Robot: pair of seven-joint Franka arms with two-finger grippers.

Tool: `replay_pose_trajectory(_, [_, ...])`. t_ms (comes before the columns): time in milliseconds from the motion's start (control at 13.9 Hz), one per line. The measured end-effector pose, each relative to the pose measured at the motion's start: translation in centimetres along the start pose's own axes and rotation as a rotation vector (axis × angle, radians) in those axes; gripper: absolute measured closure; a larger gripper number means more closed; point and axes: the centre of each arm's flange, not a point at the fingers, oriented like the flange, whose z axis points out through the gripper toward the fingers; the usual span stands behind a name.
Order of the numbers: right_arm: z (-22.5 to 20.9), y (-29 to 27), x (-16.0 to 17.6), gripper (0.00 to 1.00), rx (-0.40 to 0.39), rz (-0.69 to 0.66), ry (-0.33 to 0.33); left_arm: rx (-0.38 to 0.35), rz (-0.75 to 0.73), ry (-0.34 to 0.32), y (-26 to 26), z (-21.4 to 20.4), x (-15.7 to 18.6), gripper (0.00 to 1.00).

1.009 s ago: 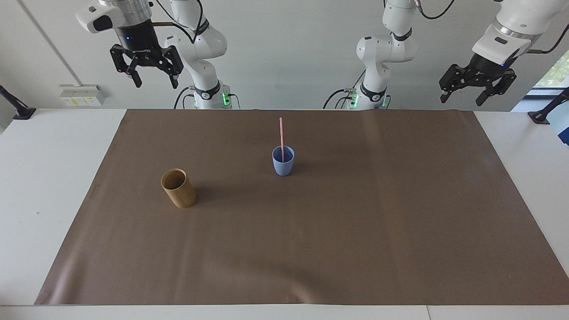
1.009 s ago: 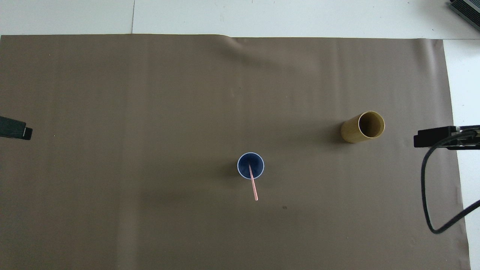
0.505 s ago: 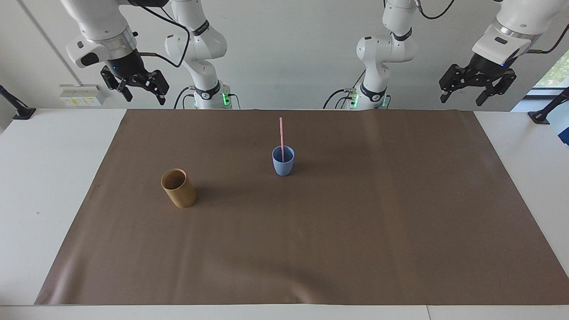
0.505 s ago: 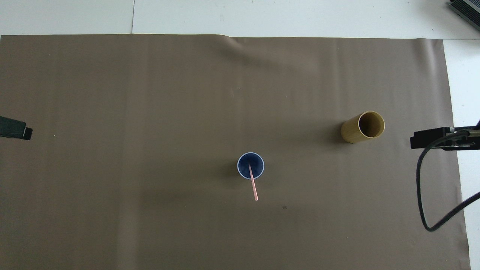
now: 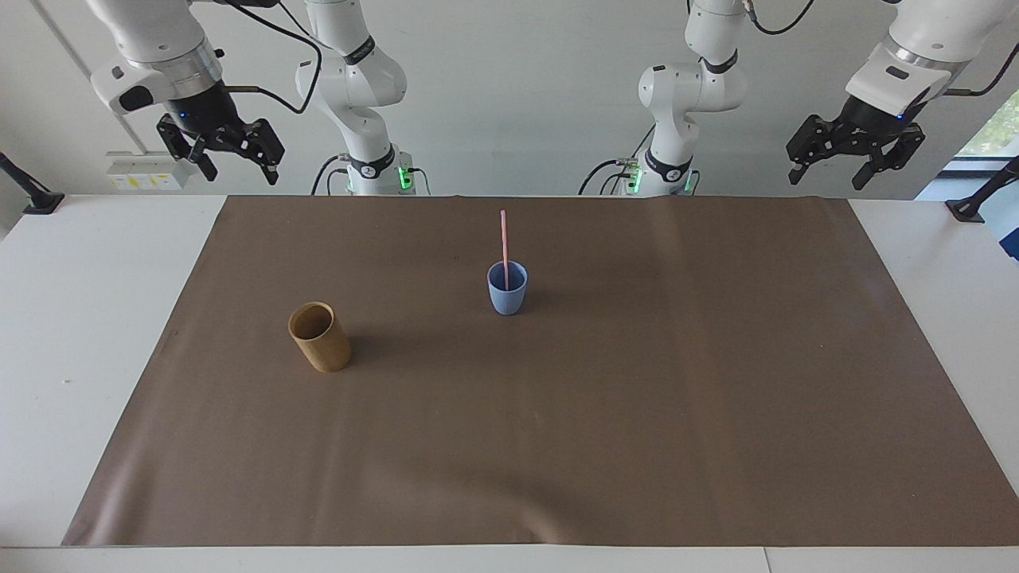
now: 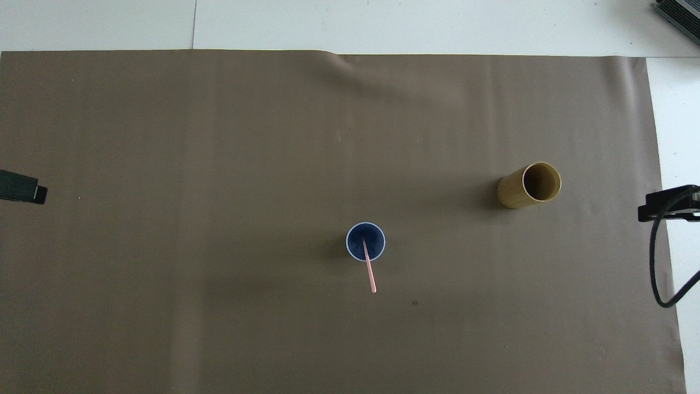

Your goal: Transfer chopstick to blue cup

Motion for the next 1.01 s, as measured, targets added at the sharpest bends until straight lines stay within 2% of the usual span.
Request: replay_pose_trajectory(1009, [-0.1, -2.3, 0.7, 0.00, -0.003, -0.042, 0.012, 0.000, 0.000, 0.000, 0.0, 0.0, 0.0, 0.00])
